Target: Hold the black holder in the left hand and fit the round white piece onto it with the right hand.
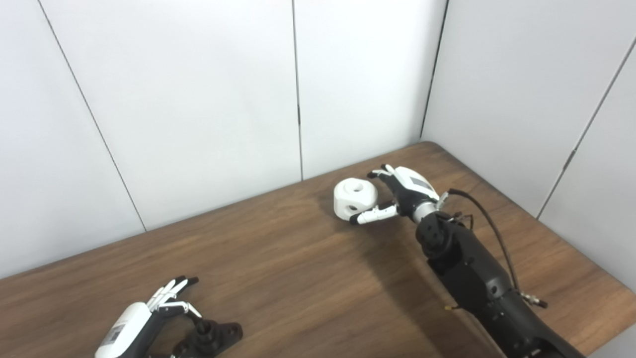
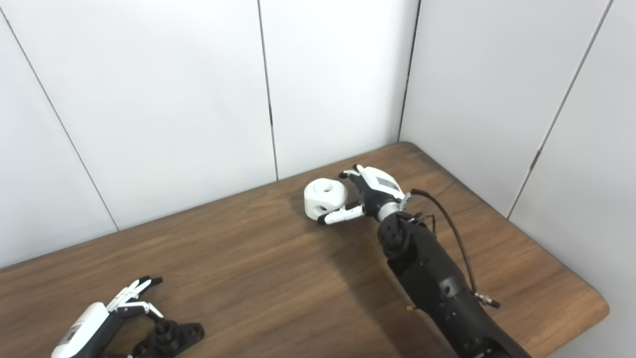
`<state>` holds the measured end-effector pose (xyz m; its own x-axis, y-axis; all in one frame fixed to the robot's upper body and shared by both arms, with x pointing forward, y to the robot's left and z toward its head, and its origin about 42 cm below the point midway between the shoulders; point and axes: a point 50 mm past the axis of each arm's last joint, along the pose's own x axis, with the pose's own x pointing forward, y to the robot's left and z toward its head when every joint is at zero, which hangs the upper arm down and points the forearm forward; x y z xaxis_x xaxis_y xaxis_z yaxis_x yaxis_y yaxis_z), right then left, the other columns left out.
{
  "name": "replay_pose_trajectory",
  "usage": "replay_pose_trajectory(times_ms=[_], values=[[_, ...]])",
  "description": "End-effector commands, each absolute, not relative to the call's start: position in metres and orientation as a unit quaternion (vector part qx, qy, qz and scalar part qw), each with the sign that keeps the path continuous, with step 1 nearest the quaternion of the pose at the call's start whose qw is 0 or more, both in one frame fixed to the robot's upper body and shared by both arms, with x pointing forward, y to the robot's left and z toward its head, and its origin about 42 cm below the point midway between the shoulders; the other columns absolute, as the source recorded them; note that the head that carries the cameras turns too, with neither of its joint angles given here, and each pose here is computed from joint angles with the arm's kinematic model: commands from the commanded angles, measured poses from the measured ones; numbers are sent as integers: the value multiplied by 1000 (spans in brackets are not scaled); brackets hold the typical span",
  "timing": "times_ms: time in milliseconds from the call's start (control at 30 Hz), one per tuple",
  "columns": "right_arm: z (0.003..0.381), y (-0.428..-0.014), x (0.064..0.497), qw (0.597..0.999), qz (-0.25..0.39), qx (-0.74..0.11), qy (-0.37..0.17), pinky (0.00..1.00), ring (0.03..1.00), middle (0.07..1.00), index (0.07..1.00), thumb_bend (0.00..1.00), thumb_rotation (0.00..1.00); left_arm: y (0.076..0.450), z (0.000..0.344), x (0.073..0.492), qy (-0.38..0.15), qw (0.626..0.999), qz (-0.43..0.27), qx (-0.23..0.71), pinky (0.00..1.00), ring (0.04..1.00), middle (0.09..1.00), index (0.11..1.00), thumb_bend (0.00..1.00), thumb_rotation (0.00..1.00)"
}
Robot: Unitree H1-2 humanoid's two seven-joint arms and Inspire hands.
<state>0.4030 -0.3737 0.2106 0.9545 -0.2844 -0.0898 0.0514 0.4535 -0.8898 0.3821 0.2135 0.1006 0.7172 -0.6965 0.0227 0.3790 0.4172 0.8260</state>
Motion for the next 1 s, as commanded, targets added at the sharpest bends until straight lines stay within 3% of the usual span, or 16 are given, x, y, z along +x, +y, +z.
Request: replay_pose_trajectory(times_ms=[0, 633, 967], values=[[242, -374, 413, 839, -124, -525, 68, 763, 945, 1000, 858, 980, 488, 238, 30, 327, -72, 797, -384, 461, 1000, 1000, 953, 483, 524, 58], [233, -363, 420, 846, -108, -517, 74, 759, 922, 990, 820, 960, 460, 239, 33, 327, -72, 798, -383, 459, 1000, 1000, 953, 483, 524, 57], [223, -355, 422, 854, -158, -495, 24, 696, 839, 902, 738, 895, 423, 240, 32, 325, -71, 799, -383, 459, 1000, 1000, 956, 483, 524, 57]])
